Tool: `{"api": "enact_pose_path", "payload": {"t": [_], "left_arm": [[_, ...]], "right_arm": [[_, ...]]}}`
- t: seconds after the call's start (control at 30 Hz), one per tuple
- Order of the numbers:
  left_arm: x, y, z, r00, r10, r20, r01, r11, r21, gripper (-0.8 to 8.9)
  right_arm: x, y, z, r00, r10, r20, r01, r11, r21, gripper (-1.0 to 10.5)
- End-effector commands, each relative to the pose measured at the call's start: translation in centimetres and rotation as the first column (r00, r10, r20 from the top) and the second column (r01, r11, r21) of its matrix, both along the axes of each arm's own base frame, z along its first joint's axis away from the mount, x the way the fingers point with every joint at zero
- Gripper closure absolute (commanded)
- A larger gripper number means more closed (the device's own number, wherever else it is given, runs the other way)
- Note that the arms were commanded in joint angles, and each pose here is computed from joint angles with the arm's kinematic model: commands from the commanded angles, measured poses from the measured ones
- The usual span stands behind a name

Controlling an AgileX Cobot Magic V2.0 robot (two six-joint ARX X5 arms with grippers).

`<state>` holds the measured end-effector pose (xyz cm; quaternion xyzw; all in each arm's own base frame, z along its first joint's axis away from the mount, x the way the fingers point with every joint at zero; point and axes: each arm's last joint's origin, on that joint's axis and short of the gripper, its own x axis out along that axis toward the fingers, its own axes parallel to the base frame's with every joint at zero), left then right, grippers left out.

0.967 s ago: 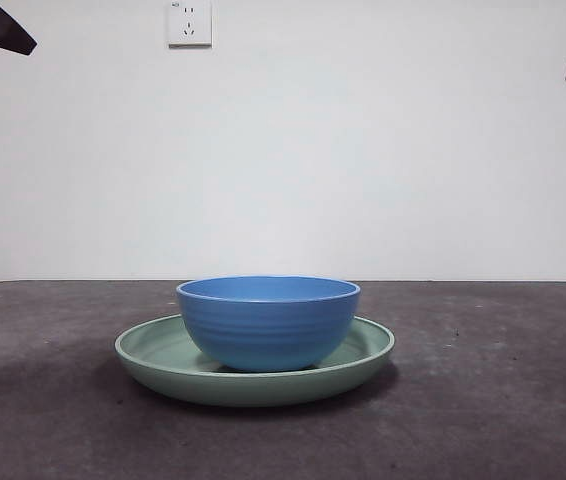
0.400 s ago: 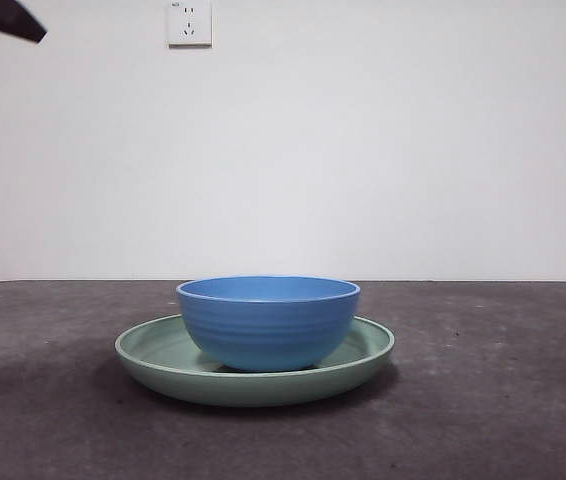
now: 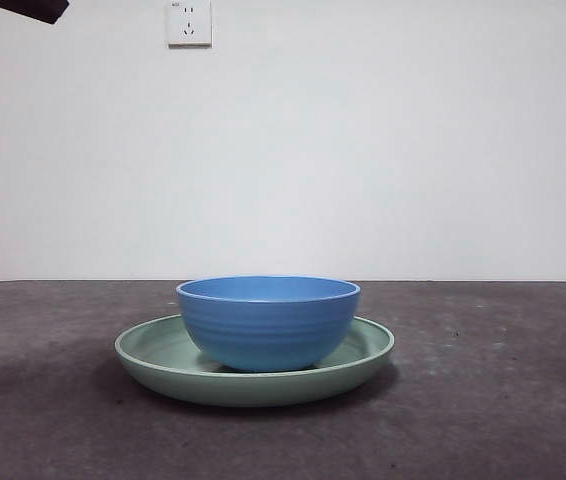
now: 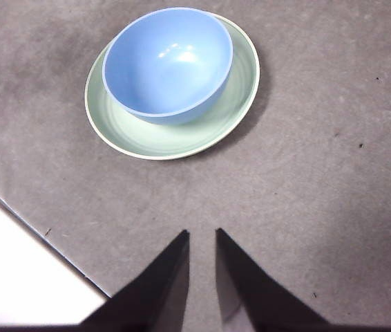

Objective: Pick up the blue bowl, put it on the green plate, put it on desk

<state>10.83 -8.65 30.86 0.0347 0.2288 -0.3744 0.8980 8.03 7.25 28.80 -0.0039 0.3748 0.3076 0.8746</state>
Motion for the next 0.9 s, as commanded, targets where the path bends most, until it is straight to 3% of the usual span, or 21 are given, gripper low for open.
{"api": "enact_pose_path", "payload": {"t": [0.03,0.13,0.27,0.33,0.47,0.6,0.67,0.9], "left_arm": [[0.0,0.3,0.1,0.999,0.024,0.023,-0.023,1.0,-0.018,7.86],[0.1,1.8,-2.0,0.993,0.062,0.104,-0.053,0.994,-0.093,7.86],[0.1,4.8,-8.3,0.923,0.292,0.252,-0.251,0.951,-0.182,7.86],[-0.2,5.9,-12.1,0.895,0.369,0.251,-0.332,0.926,-0.18,7.86],[-0.6,6.9,-14.9,0.867,0.451,0.211,-0.422,0.89,-0.169,7.86],[-0.9,7.5,-15.9,0.847,0.511,0.149,-0.494,0.859,-0.134,7.86],[-1.1,7.8,-16.3,0.819,0.561,0.119,-0.552,0.828,-0.099,7.86],[-1.3,8.4,-16.1,0.706,0.685,0.18,-0.681,0.727,-0.089,7.86]], "right_arm": [[0.1,0.2,0.2,1.0,0.005,0.006,-0.005,1.0,0.01,8.9],[0.0,0.2,0.2,1.0,0.005,0.006,-0.005,1.0,0.01,8.9],[0.0,0.2,0.2,1.0,0.005,0.008,-0.006,1.0,0.012,8.9],[0.0,0.2,0.2,1.0,0.005,0.008,-0.005,1.0,0.012,8.9],[0.0,0.2,0.2,1.0,0.005,0.009,-0.005,1.0,0.012,8.9],[0.1,0.2,0.2,1.0,0.005,0.01,-0.005,1.0,0.013,8.9],[0.1,0.2,0.2,1.0,0.005,0.01,-0.005,1.0,0.013,8.9],[0.1,0.2,0.2,1.0,0.005,0.01,-0.005,1.0,0.014,8.9]]}}
